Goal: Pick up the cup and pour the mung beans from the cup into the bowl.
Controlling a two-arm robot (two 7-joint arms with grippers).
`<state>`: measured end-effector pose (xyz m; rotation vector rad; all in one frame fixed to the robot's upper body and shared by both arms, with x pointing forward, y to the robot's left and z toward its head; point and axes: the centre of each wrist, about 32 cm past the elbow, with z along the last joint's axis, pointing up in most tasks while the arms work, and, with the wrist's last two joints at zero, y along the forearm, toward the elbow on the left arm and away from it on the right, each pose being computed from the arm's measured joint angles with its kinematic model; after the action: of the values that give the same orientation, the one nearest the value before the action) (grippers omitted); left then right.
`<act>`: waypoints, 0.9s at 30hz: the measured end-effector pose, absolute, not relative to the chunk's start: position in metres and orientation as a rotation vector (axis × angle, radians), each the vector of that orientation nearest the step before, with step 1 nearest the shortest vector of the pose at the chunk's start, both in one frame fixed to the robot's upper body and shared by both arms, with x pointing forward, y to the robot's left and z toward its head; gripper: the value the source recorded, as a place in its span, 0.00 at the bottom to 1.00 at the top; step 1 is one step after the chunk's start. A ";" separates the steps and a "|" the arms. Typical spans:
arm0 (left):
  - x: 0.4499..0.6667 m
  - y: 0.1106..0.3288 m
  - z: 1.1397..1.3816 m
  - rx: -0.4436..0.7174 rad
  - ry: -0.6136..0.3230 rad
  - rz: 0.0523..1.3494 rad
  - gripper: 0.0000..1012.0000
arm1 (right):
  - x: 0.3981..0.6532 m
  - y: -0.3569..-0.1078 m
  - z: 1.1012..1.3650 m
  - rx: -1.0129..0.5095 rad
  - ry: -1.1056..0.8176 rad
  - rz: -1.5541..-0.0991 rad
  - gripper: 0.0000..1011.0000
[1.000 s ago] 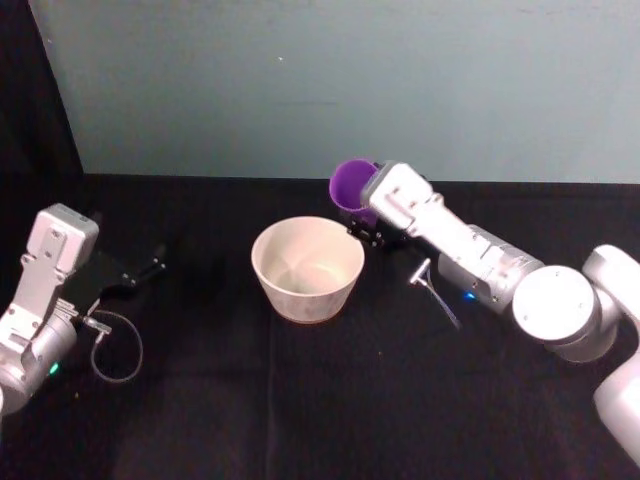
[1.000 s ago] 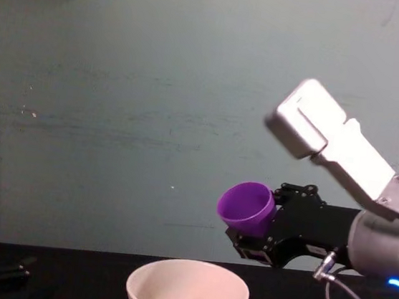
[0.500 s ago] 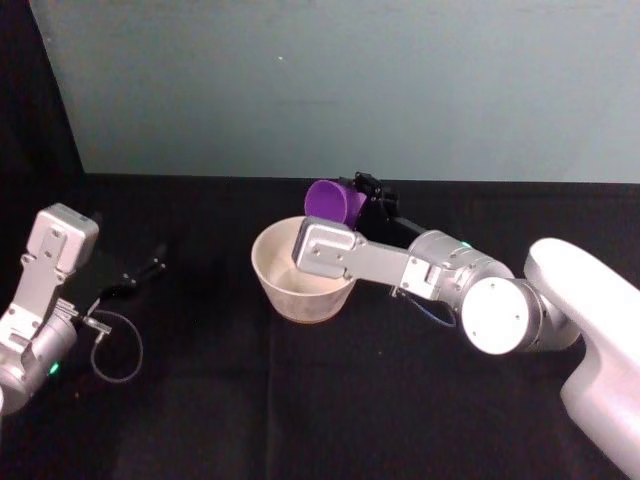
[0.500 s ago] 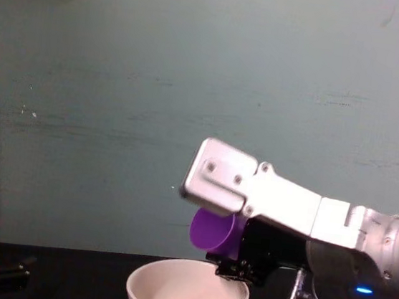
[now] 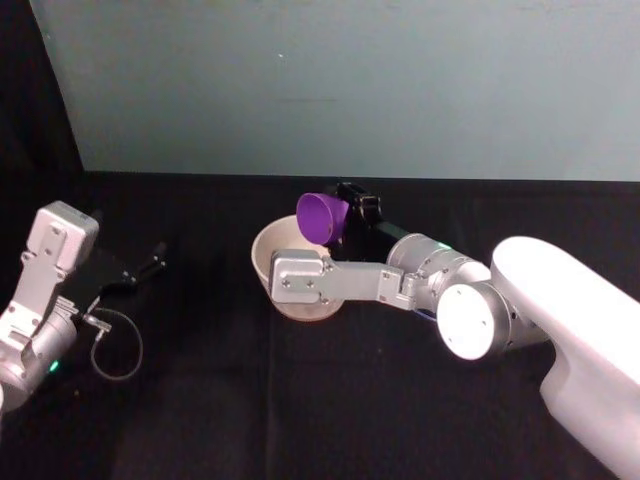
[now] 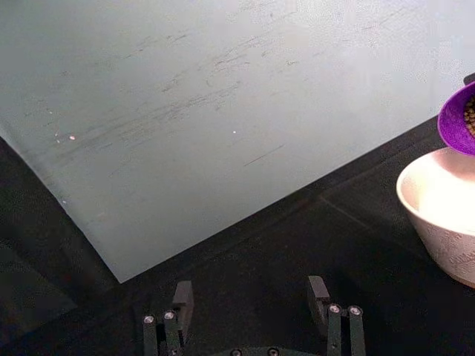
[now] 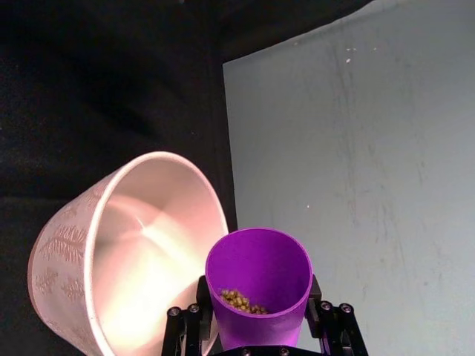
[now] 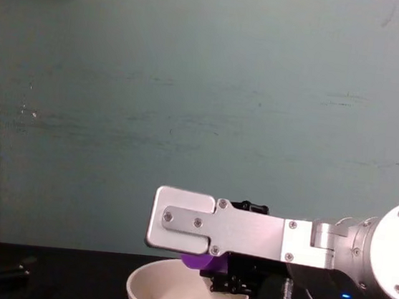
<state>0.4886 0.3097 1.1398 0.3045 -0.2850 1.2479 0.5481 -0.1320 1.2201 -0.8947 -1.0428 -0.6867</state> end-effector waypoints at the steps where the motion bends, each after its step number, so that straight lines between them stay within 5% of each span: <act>1: 0.489 0.310 1.140 0.305 -0.285 1.248 1.00 | 0.548 -0.132 1.220 -0.898 -1.047 -0.685 0.72; 27: 0.489 0.310 1.140 0.305 -0.285 1.248 1.00 | 0.547 -0.126 1.225 -0.963 -1.162 -0.639 0.72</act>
<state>0.4886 0.3097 1.1398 0.3046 -0.2850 1.2479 0.5471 -0.1256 1.2253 -0.9626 -1.1619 -0.6392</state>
